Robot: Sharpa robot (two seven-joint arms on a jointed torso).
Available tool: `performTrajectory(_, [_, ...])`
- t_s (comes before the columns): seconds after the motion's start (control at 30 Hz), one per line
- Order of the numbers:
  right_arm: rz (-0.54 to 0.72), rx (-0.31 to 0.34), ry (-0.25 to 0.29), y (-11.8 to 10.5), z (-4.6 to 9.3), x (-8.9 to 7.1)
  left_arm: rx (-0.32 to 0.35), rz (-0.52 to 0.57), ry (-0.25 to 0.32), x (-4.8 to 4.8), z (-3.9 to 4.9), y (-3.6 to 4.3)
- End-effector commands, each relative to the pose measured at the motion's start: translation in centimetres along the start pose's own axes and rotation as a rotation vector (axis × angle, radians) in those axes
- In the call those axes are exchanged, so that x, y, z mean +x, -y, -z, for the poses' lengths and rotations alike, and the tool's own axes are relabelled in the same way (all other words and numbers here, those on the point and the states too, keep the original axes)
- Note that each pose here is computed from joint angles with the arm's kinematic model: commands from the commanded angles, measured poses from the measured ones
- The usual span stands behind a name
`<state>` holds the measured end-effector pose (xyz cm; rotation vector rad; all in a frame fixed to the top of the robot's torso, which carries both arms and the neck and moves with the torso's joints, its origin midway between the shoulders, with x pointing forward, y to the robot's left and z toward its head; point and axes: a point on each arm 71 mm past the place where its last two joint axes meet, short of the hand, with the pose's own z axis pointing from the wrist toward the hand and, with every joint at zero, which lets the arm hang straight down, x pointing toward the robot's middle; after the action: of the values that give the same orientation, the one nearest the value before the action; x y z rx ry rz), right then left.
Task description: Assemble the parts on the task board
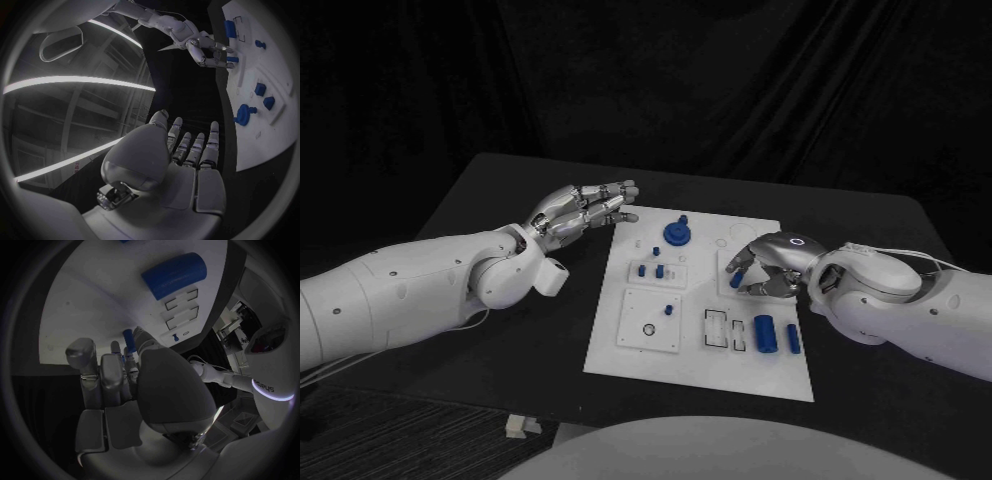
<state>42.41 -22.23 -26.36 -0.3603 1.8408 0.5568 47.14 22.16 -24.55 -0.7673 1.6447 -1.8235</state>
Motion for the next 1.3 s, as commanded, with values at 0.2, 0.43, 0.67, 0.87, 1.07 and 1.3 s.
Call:
performTrajectory(0.2, [-0.002, -0.021, 0.027, -0.3, -0.3, 0.0, 0.015, 0.013, -0.005, 0.11, -0.10, -0.03])
performTrajectory(0.43, [-0.003, -0.020, 0.033, -0.4, -0.4, -0.1, 0.012, 0.015, -0.006, 0.14, -0.08, -0.12])
performTrajectory(0.67, [-0.008, -0.019, 0.064, -0.5, -0.3, -0.3, 0.011, 0.016, -0.006, 0.14, -0.03, -0.17])
performTrajectory(0.87, [-0.017, -0.023, 0.110, -0.8, -0.1, -0.6, 0.010, 0.017, -0.007, 0.20, -0.02, -0.20])
performTrajectory(1.07, [-0.024, -0.029, 0.148, -1.1, 0.4, -1.4, 0.009, 0.017, -0.008, 0.28, -0.06, -0.23])
performTrajectory(1.3, [-0.024, -0.066, 0.205, -2.5, 1.2, -4.0, 0.009, 0.017, -0.007, 0.33, -0.07, -0.23])
